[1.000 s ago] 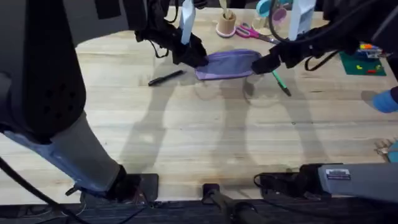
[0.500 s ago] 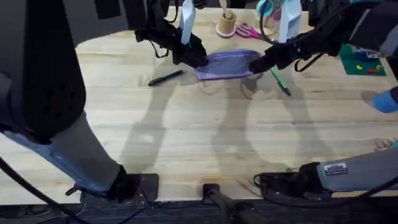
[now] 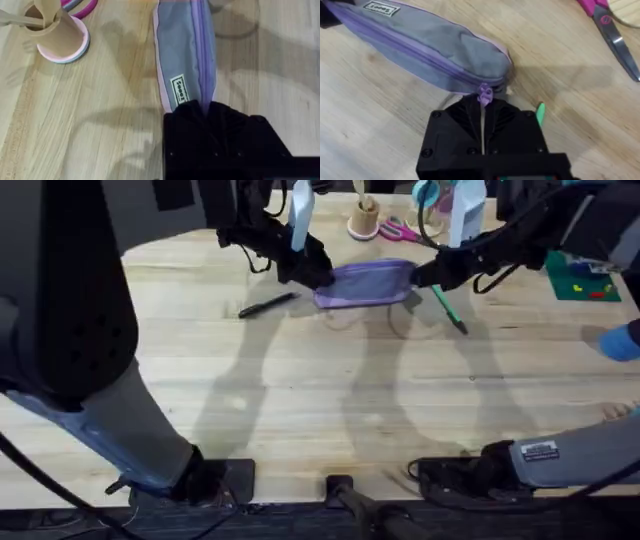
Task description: Unzip the bag, pick up the pens from the table one at a time and place them inside, then zip the bag closed.
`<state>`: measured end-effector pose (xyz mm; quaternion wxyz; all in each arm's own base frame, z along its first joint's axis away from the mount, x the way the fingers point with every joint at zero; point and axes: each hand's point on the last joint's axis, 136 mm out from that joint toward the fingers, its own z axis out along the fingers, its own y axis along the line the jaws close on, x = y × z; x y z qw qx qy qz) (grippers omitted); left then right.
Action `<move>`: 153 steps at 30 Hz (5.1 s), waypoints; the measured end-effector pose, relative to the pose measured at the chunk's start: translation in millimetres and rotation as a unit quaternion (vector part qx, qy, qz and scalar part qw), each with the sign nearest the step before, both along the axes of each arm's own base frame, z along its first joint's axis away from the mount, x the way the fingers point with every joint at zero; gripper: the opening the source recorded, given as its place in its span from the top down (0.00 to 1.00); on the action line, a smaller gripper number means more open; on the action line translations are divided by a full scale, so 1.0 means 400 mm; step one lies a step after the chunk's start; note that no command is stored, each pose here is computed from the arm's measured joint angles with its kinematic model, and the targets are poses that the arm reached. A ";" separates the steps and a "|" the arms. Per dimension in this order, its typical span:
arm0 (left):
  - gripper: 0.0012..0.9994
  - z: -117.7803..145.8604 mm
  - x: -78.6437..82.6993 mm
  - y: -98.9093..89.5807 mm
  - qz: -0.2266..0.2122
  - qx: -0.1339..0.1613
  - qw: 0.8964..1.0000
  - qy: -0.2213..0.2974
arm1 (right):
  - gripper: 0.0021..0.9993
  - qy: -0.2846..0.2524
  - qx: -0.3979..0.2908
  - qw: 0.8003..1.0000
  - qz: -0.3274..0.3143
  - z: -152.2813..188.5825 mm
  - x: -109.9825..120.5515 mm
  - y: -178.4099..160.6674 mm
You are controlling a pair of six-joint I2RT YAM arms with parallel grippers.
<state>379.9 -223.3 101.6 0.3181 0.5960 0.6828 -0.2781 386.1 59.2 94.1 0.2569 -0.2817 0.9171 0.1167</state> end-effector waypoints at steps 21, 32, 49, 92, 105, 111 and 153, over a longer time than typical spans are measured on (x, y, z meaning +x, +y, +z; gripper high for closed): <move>0.96 0.000 0.000 0.001 0.000 0.000 1.000 0.000 | 0.97 -0.064 0.004 0.998 -0.006 0.153 -0.033 0.002; 0.96 0.000 0.000 0.001 0.000 0.000 1.000 0.000 | 0.97 -0.048 0.004 0.999 -0.006 0.143 -0.048 0.003; 0.96 -0.001 -0.001 0.001 0.000 0.001 1.000 0.002 | 0.97 -0.060 0.011 0.995 0.080 0.145 -0.068 0.161; 0.96 -0.004 -0.005 0.010 0.000 0.003 1.000 0.007 | 0.71 -0.096 0.093 0.977 0.166 0.143 -0.068 0.466; 0.96 -0.002 0.001 0.007 0.001 0.001 1.000 0.001 | 0.00 -0.050 0.109 0.978 0.171 0.206 -0.157 0.389; 0.96 -0.002 0.001 0.007 0.001 0.001 1.000 0.001 | 0.00 -0.081 0.061 0.982 0.159 0.268 -0.201 0.317; 0.01 0.072 -0.007 0.159 0.118 -0.007 0.989 0.085 | 0.97 -0.203 -0.094 0.946 0.237 0.364 -0.157 0.248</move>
